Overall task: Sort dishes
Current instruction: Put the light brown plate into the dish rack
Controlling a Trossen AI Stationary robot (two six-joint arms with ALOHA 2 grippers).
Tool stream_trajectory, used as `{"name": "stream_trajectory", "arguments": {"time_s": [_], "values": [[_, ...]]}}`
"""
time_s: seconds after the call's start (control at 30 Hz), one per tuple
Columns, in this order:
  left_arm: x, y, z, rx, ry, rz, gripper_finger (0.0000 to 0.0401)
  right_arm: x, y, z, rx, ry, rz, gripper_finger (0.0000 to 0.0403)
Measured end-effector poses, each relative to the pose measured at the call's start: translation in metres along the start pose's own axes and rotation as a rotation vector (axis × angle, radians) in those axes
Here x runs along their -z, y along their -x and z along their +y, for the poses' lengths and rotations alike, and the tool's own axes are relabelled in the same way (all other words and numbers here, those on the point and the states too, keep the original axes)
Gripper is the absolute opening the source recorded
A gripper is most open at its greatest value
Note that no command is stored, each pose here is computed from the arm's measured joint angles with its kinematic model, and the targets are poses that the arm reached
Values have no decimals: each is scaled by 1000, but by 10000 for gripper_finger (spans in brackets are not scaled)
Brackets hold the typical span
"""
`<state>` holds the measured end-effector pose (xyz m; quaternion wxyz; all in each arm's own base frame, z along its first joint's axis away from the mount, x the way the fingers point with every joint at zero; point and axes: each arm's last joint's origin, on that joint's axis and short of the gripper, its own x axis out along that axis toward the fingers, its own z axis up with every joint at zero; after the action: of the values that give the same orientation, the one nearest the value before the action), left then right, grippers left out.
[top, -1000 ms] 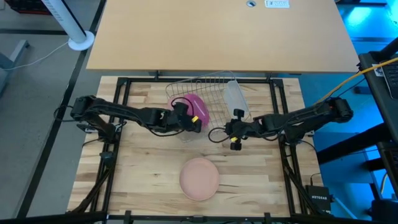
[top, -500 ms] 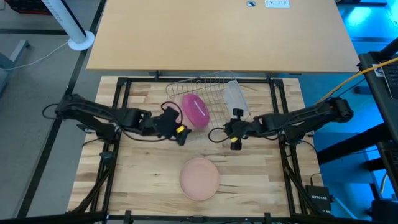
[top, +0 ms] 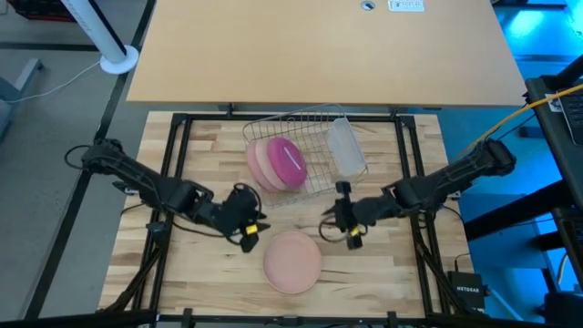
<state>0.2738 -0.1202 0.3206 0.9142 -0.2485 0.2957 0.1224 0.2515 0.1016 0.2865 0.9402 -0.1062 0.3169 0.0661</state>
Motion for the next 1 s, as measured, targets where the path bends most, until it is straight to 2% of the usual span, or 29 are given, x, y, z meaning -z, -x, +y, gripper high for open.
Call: {"name": "stream_trajectory", "arguments": {"time_s": [0.23,0.4,0.53,0.77,1.0], "values": [[52,-30,-28,88,-79,114,144,1,3,24,-65,-75,-5,111],[90,-61,-48,140,-171,140,144,1,-1,33,-80,-158,-5,111],[113,-81,-56,158,-224,161,144,0,-12,39,-89,-216,-18,111],[132,-95,-55,130,-221,202,144,10,-43,69,-211,-189,47,111],[133,-95,-56,132,-222,202,144,29,-65,100,-270,-111,143,111]]}}
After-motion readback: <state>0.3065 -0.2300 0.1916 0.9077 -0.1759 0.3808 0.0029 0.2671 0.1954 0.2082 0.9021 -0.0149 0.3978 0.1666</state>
